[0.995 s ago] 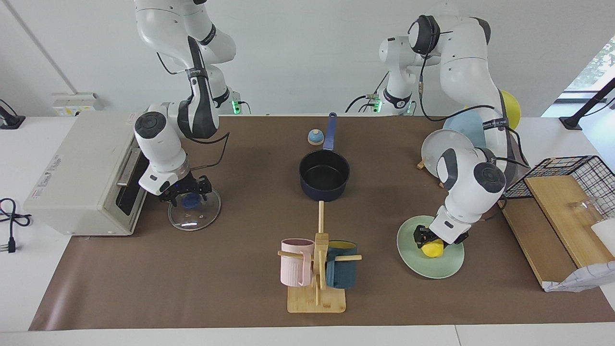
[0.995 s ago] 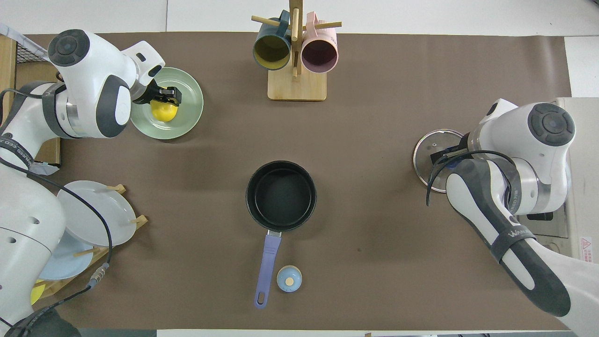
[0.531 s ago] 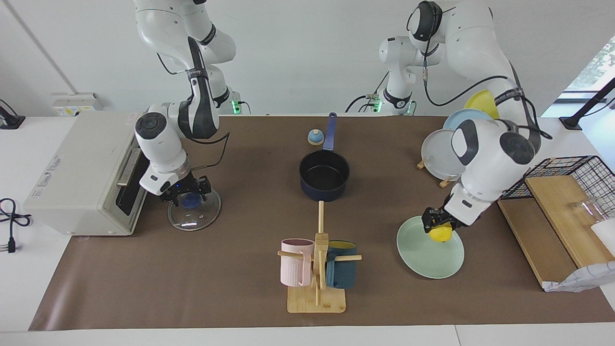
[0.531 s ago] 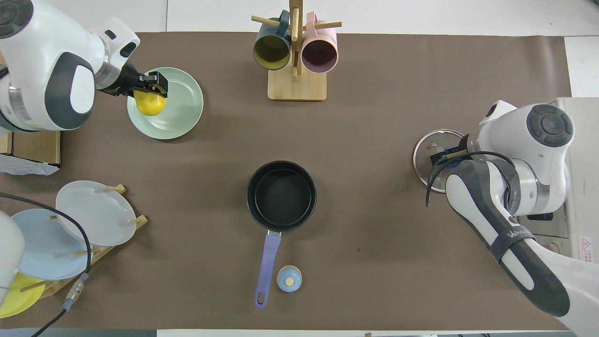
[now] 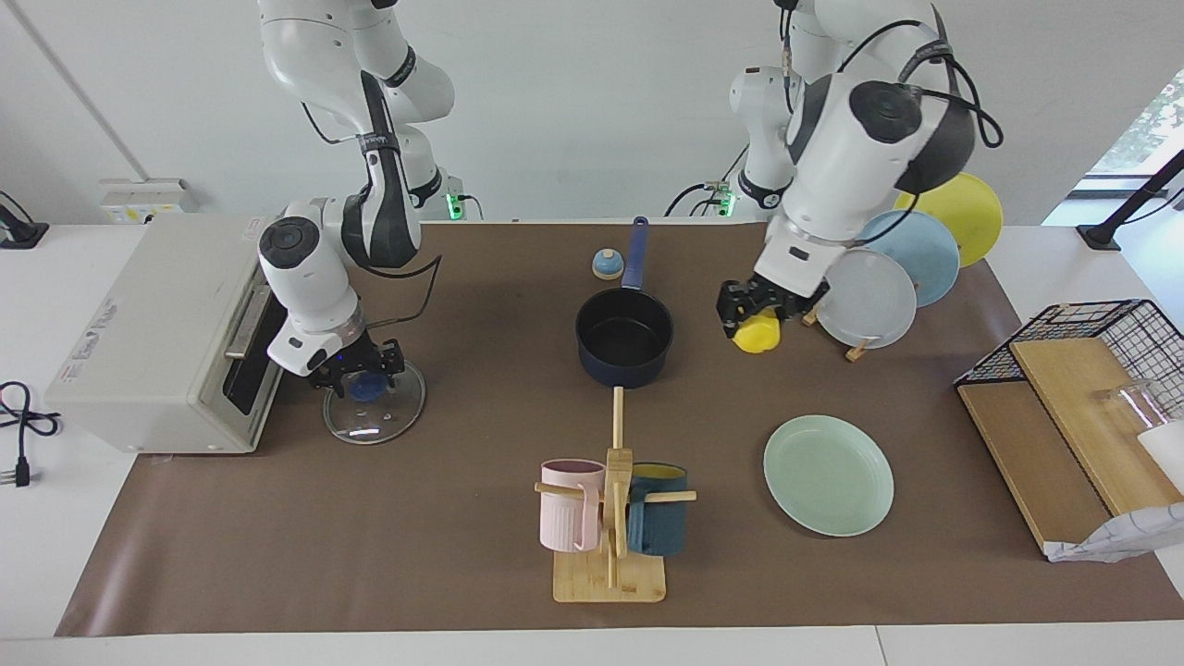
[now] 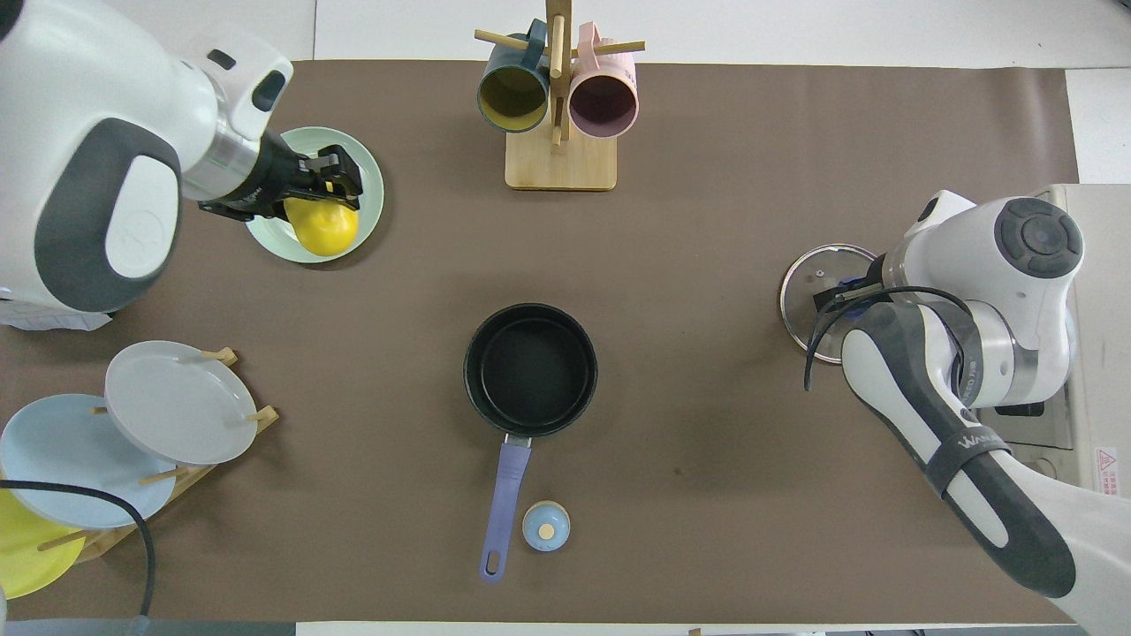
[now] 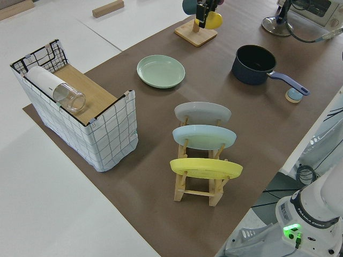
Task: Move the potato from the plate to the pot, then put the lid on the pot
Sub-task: 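Carry the potato with the left gripper over the black saucepan, then lower the potato into the saucepan while the right gripper lifts the lid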
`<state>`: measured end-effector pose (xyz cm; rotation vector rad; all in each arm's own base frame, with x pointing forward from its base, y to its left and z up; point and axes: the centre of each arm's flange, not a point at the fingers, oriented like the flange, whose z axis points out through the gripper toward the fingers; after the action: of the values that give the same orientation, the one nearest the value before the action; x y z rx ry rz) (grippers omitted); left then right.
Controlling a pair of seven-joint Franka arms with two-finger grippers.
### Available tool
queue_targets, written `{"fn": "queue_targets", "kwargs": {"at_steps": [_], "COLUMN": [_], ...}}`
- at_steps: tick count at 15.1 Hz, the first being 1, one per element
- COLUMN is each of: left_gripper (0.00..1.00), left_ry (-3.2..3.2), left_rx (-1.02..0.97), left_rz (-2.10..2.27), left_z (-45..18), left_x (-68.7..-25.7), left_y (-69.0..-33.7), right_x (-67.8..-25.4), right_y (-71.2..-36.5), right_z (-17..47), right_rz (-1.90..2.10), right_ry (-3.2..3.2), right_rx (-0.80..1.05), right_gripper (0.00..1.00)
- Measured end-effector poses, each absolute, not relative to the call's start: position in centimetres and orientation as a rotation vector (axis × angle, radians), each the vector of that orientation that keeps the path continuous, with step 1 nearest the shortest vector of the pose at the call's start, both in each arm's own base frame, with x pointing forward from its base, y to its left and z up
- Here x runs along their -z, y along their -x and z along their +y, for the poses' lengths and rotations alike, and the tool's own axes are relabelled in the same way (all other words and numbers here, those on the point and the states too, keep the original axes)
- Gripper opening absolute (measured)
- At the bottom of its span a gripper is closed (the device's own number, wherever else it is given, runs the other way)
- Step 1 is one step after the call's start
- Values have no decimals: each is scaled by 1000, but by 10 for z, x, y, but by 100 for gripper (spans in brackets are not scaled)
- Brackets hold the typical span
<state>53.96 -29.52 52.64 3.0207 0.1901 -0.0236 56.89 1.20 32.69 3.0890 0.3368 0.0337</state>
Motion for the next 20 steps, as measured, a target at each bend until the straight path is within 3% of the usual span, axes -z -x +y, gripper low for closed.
{"fn": "queue_targets", "kwargs": {"at_steps": [2,4,8,12,20], "left_gripper": [67,67,67,67,67], "left_ry": [-3003,-2992,-2990,-3003,-3007], "left_rx": [-24,-51,-58,-44,-48], "left_rz": [165,125,74,78,29], "left_z": [-329,-354,-386,-382,-390], "left_x": [-505,-474,-415,-381,-348], "left_y": [-510,-480,-443,-437,-431], "right_x": [-326,-326,-326,-336,-421], "right_y": [-568,-568,-568,-573,-595], "right_z": [12,12,12,14,64], "right_rz": [336,337,337,341,384], "right_ry": [-3089,-3089,-3089,-3088,-3084], "right_rx": [-31,-30,-33,-39,62], "right_gripper": [85,74,66,66,66]}}
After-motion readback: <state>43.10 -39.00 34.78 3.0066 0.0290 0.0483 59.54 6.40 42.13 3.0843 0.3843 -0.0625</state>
